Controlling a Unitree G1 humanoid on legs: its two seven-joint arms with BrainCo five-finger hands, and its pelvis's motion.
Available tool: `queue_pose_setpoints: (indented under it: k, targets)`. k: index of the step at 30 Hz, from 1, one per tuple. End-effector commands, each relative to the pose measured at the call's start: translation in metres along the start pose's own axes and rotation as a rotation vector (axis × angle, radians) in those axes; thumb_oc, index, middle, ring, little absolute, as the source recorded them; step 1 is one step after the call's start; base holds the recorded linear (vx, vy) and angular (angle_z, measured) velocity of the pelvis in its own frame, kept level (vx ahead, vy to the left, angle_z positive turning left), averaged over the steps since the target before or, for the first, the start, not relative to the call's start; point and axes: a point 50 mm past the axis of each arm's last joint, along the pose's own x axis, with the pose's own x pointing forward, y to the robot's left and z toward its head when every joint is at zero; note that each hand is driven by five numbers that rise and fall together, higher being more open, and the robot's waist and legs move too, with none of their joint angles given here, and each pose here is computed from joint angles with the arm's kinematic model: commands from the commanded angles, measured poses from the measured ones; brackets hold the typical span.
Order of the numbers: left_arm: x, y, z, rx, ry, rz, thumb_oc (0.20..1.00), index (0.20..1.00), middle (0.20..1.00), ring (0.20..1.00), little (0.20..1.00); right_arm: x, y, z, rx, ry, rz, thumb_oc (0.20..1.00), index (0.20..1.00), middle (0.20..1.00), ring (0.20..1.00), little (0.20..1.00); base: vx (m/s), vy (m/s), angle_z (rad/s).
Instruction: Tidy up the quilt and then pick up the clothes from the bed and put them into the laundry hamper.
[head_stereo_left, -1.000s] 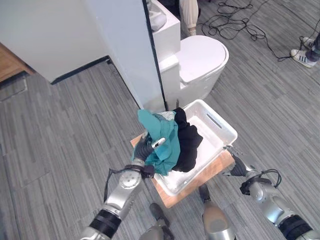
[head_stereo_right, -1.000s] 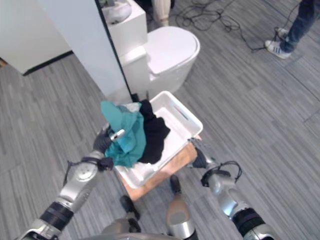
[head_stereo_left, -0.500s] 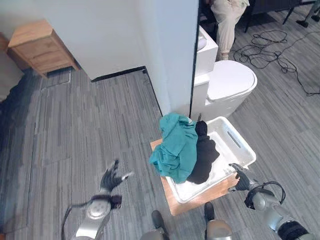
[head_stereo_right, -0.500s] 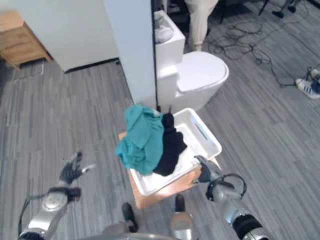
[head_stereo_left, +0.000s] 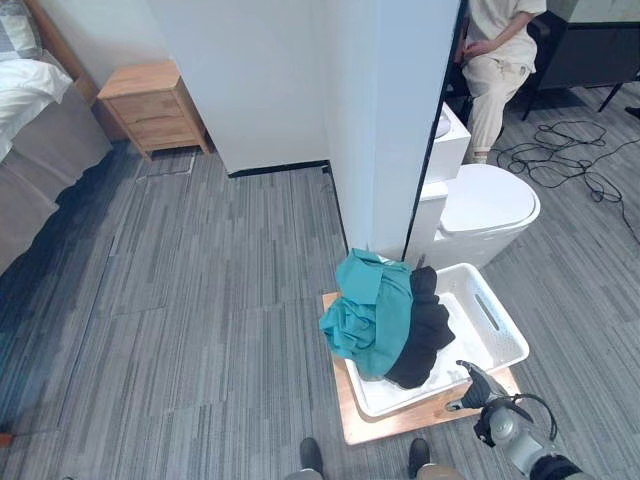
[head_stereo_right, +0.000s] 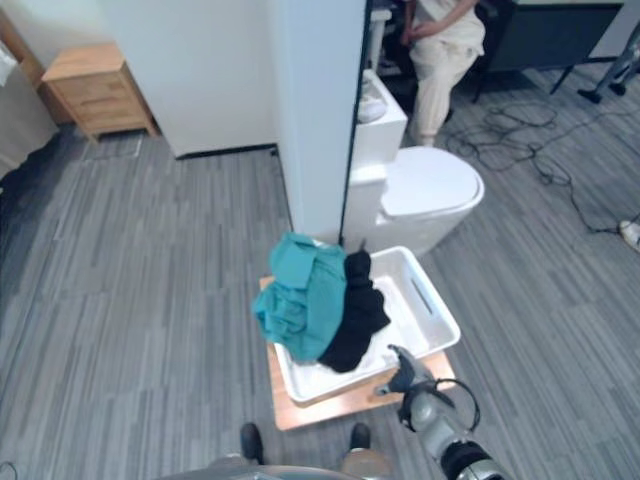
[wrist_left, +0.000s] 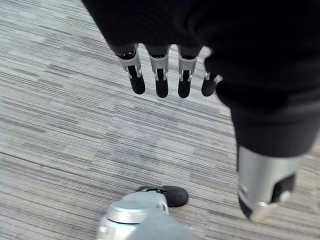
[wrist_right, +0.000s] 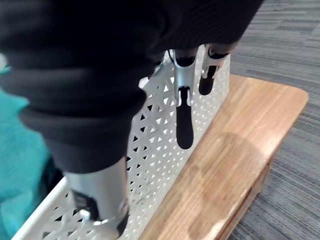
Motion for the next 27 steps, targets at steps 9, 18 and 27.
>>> queue_pose_setpoints:
  k: [9, 18, 27]
  targets:
    - [0.006, -0.004, 0.069, 0.052, -0.219, 0.025, 1.000, 1.000, 1.000, 1.000, 1.000, 0.007, -0.016, 0.012, 0.110, -0.021, -0.052, 1.000, 1.000, 1.000, 1.000, 1.000, 0.00, 0.002, 0.01]
    - [0.003, 0.006, 0.074, 0.017, -0.262, 0.041, 1.000, 1.000, 1.000, 1.000, 1.000, -0.009, -0.081, 0.033, 0.342, -0.236, -0.304, 1.000, 1.000, 1.000, 1.000, 1.000, -0.01, 0.018, -0.04]
    - [0.003, 0.014, 0.049, -0.041, -0.195, 0.047, 1.000, 1.000, 1.000, 1.000, 1.000, -0.043, -0.139, 0.022, 0.602, -0.345, -0.657, 1.000, 1.000, 1.000, 1.000, 1.000, 0.00, 0.036, -0.11]
